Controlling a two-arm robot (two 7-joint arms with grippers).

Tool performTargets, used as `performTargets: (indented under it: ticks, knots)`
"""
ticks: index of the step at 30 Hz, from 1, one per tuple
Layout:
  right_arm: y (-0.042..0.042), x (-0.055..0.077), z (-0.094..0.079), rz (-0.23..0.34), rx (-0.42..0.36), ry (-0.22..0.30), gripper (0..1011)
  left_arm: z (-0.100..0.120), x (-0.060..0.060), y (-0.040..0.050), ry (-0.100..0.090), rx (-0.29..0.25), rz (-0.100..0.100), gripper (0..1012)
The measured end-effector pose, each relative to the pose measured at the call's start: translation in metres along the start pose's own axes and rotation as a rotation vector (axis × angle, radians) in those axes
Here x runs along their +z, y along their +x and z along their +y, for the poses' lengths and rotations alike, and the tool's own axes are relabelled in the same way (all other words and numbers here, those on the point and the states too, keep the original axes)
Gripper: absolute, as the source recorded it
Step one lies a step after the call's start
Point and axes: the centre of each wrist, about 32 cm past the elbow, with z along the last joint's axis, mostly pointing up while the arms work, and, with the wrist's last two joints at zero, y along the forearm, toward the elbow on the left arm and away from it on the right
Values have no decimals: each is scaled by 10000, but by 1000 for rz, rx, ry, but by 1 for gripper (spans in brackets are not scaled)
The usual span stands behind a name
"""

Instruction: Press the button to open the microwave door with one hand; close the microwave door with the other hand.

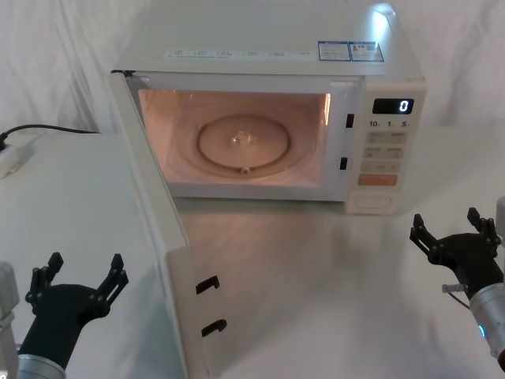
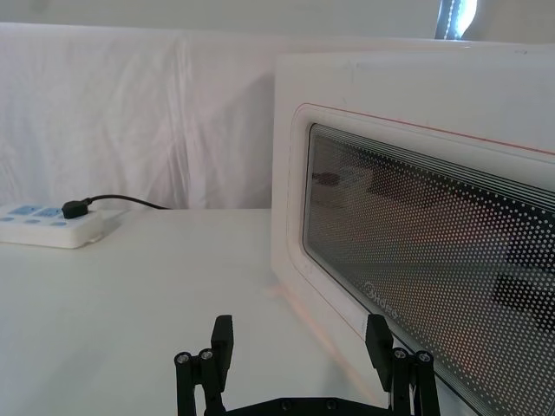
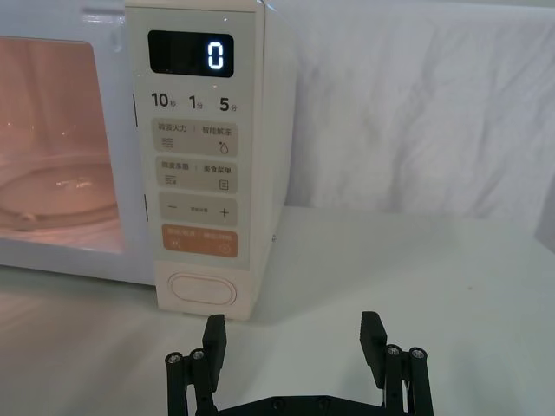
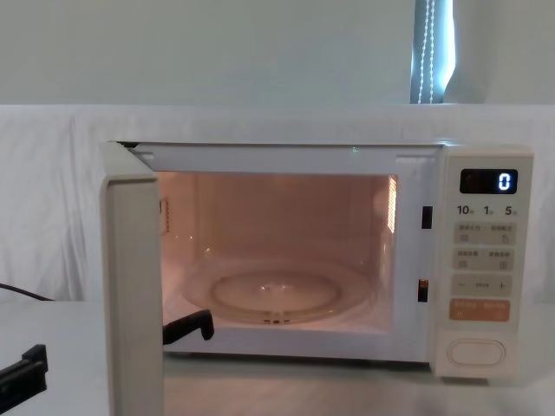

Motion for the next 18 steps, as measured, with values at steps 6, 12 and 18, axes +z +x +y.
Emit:
performTargets:
  ticks: [6,12,18]
  knots:
    - [0,2,0,0,0,1,1002,0,0,0,0,0,0,1001]
    - [0,2,0,0,1,1,1002,0,0,0,0,0,0,1001]
    - [0,3,0,0,1,1,1002,0,0,0,0,0,0,1001]
